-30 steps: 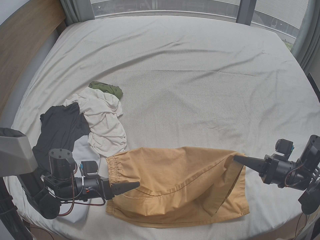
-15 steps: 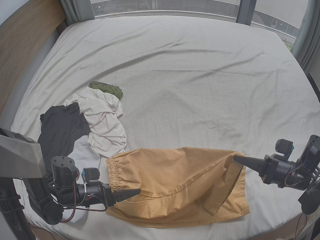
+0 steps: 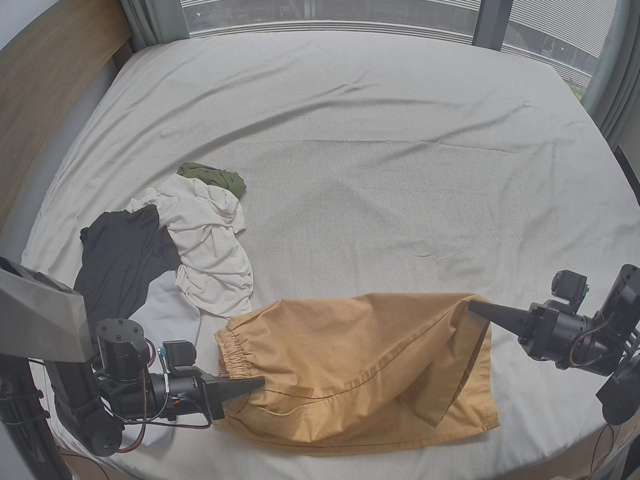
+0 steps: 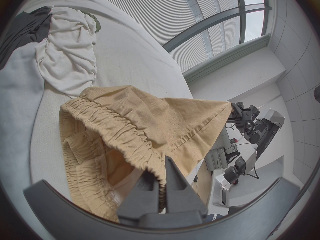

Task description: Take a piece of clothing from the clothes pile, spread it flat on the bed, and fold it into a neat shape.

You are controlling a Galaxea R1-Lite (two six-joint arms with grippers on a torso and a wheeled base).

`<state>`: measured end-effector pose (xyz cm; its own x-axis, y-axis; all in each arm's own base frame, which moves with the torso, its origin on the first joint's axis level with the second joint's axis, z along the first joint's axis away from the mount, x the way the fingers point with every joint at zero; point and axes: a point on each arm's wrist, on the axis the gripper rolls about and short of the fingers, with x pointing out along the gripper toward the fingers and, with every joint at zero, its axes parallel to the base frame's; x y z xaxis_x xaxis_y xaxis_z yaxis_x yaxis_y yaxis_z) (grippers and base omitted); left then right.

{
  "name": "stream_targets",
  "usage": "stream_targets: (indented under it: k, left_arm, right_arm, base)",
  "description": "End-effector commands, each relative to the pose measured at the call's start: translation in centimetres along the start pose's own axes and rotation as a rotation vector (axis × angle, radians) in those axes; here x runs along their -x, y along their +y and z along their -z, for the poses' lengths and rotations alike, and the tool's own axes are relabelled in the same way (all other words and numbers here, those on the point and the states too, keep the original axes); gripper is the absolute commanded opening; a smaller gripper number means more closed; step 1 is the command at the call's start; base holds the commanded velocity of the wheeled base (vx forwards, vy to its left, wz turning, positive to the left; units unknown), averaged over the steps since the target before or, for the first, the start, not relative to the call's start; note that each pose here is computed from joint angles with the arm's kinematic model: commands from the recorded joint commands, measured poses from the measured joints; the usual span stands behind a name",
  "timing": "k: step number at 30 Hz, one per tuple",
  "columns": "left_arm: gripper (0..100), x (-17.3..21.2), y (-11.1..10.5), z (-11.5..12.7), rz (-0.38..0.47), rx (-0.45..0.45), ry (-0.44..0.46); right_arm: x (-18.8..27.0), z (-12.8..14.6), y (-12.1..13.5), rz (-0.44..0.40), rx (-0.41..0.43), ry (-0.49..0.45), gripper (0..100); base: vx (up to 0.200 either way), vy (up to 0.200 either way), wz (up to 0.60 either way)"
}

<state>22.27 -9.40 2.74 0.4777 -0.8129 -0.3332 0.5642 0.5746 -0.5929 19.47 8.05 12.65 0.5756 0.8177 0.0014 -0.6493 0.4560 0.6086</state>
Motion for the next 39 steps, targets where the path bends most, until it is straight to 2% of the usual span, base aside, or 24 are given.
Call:
stream_targets:
  k: [1,3,4,19,24,25,39]
  left_arm:
    - [0,-0.7,0.6,-0.6,-0.003,-0.011,-0.022]
    - [0,-0.8,0.8,-0.5,-0.006,-0.01,-0.019]
    - [100,-0.8,0.8,-0.5,-0.006,-0.009,-0.018]
    - [100,0.0,0.0,1.3,-0.002,-0.043,0.056]
    - [100,0.0,0.1,1.3,-0.003,-0.052,0.056]
    - [0,0.0,0.1,1.3,-0.003,-0.052,0.059]
    - [0,-0.1,-0.1,0.7,0.007,-0.074,0.032]
  right_arm:
    - [0.0,-0.6,-0.2,0.007,0.005,-0.024,0]
    - [0.0,-0.6,-0.3,0.01,0.004,-0.025,0]
    - [0.0,-0.6,-0.3,0.01,0.004,-0.025,0]
    - [0.0,-0.6,-0.3,0.007,0.007,-0.024,0]
    - [0.0,-0.6,-0.2,0.006,0.007,-0.023,0]
    - [0.0,-0.6,-0.2,0.006,0.007,-0.023,0]
    - [0.0,-0.7,-0.2,0.006,0.008,-0.026,0]
  base:
    - [0.0,0.0,0.0]
    - [0.0,0.0,0.0]
    - [0.0,0.0,0.0]
    - [0.0,0.0,0.0]
    - [0.0,0.0,0.0]
    - [0.0,0.0,0.0]
    - [0.0,0.0,0.0]
